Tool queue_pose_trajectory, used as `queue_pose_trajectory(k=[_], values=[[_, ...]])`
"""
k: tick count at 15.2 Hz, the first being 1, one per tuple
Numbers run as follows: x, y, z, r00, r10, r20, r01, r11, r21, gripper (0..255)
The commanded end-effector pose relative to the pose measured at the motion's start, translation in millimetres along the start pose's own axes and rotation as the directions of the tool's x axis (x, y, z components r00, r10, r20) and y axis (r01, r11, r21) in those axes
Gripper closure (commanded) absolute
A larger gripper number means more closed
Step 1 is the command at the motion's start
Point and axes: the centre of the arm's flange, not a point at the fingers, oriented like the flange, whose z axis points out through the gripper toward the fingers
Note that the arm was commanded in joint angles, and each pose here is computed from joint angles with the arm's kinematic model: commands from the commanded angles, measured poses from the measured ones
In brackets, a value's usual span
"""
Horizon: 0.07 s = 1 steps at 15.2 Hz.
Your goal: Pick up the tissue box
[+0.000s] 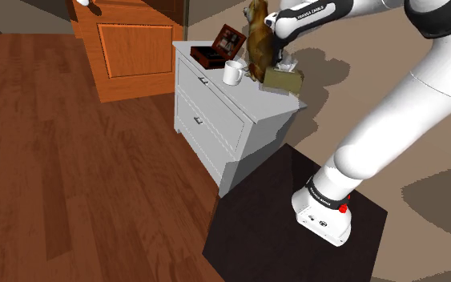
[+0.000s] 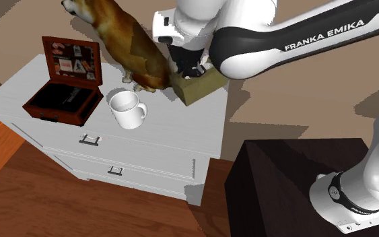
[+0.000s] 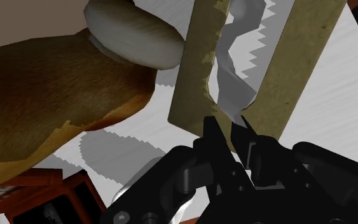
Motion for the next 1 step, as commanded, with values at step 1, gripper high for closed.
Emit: queue_pose_trajectory(k=[1], values=[[-0.8,0.3,-3.3,1.0,0.0,0.0,0.0,1.0,0.001,255]])
